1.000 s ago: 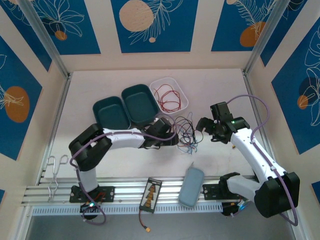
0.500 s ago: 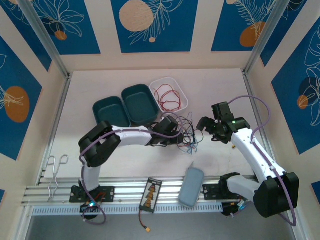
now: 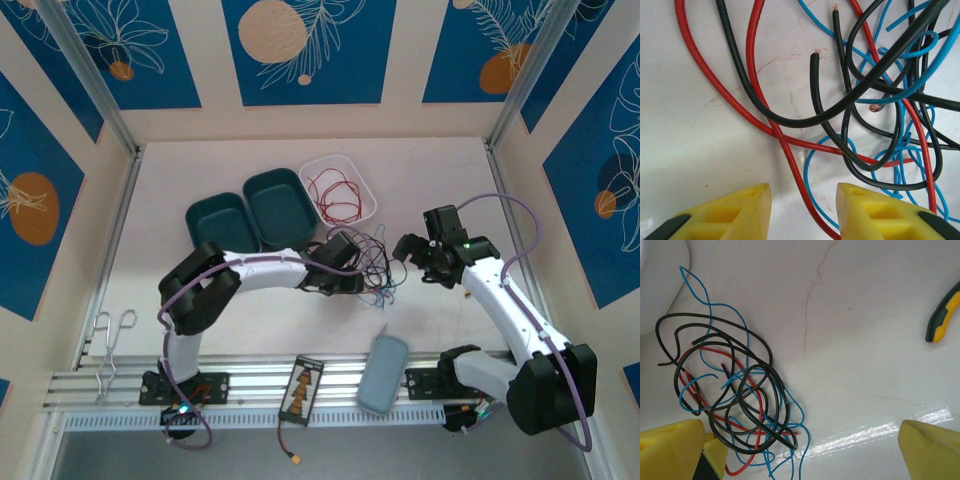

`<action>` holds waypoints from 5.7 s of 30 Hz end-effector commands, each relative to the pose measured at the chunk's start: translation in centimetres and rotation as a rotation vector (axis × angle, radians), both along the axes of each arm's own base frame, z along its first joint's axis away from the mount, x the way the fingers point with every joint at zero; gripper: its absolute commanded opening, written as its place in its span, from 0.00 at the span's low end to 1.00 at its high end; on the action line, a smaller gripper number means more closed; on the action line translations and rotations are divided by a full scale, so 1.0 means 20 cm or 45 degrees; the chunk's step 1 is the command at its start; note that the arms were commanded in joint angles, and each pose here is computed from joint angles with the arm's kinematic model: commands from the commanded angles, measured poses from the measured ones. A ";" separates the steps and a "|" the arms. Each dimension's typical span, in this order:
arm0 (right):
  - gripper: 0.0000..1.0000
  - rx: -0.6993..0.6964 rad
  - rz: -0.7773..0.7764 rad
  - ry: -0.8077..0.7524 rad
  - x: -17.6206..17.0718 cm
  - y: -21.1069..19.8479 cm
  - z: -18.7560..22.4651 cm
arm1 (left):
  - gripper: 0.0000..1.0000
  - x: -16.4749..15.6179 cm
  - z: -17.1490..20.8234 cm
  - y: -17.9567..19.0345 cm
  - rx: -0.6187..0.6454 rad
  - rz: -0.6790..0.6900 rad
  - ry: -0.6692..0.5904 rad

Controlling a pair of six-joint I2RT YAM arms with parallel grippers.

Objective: Untangle the cables

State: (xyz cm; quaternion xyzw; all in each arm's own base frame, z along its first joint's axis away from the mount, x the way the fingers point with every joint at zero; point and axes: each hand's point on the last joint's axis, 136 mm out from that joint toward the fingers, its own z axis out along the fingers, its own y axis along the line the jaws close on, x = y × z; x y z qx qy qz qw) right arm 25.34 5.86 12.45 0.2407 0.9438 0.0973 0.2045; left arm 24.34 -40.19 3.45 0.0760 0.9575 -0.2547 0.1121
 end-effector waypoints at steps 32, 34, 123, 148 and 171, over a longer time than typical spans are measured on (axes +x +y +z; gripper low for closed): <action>0.99 0.098 0.236 -0.070 0.02 0.25 0.01 | 0.00 0.05 0.21 0.10 0.126 -0.149 -0.347; 0.99 0.119 0.266 -0.068 0.02 0.30 0.00 | 0.00 0.05 0.30 0.10 0.064 -0.178 -0.437; 0.00 0.312 0.673 -0.753 0.14 0.75 0.69 | 0.24 0.00 0.91 0.13 -0.524 -0.490 -0.890; 0.00 -0.058 0.697 -1.024 0.19 0.58 1.50 | 0.96 0.09 0.48 0.26 -0.342 -0.286 -0.703; 0.00 -0.349 0.765 -1.372 0.37 0.62 2.22 | 1.00 0.09 0.72 0.45 -0.289 -0.167 -0.877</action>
